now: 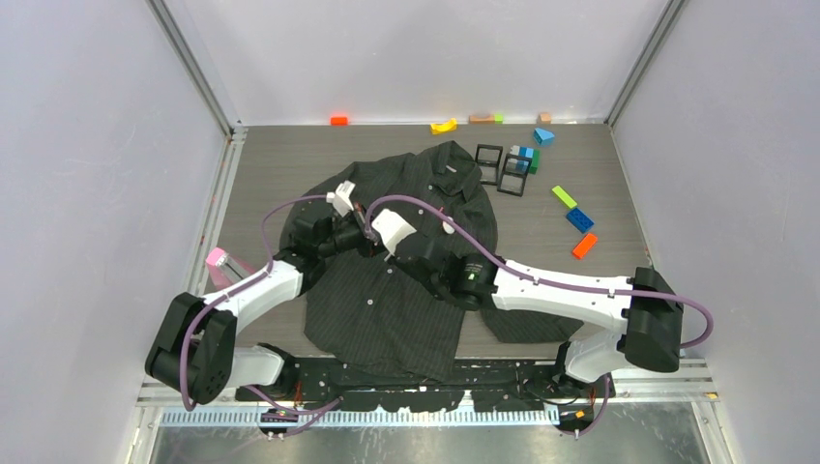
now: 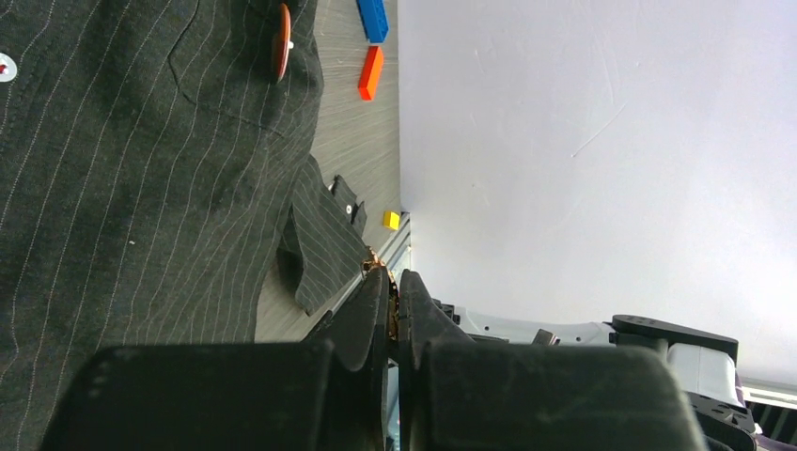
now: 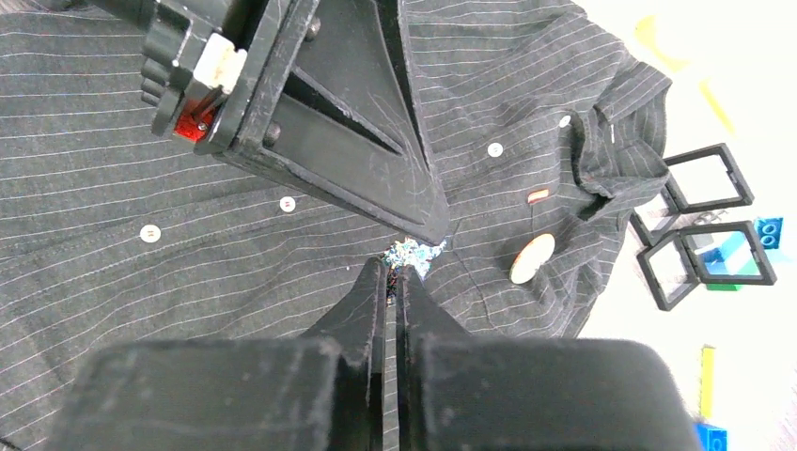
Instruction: Pin the brooch onto the clothing
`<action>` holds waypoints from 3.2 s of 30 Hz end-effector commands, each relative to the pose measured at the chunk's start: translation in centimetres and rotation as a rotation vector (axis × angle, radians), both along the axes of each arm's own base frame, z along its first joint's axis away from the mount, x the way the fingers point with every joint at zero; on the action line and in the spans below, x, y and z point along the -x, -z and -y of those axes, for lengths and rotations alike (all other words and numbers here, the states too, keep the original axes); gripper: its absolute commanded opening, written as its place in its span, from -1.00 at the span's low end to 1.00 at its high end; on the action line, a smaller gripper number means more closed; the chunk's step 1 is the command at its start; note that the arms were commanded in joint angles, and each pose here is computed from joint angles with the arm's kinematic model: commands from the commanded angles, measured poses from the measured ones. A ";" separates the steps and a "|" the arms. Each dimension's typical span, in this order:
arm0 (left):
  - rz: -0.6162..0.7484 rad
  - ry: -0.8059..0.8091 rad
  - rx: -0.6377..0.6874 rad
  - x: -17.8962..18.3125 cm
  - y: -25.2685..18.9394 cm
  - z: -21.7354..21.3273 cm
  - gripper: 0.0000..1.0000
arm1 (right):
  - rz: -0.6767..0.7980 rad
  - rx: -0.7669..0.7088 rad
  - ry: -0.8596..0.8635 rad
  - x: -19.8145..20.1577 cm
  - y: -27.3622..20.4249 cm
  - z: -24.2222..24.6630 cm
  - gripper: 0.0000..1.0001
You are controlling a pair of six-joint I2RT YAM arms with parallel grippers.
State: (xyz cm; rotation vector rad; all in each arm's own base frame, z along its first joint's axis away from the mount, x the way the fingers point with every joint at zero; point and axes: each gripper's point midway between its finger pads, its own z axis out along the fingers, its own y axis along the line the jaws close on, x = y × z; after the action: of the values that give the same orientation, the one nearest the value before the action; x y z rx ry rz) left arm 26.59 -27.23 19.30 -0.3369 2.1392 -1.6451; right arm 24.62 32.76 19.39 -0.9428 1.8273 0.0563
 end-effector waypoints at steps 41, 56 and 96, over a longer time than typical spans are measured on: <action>0.643 0.721 -0.268 11.5 -5.3 -0.2 0.19 | -1.034 -0.478 -0.550 8.3 -5.6 2.0 -0.99; 0.620 0.716 -0.238 11.4 -4.4 0.8 -0.21 | -1.059 -0.468 -0.616 9.3 -6.0 1.4 -0.99; 0.745 0.014 -0.119 -3.6 -14.2 -3.7 -1.00 | -0.413 -1.057 -0.079 -1.6 -15.3 5.8 0.40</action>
State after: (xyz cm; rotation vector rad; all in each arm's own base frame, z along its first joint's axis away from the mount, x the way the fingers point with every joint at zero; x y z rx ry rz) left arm 30.74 -22.97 29.32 0.2298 1.8478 -1.2692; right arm 26.10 26.00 29.93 -0.3799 1.9352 1.0216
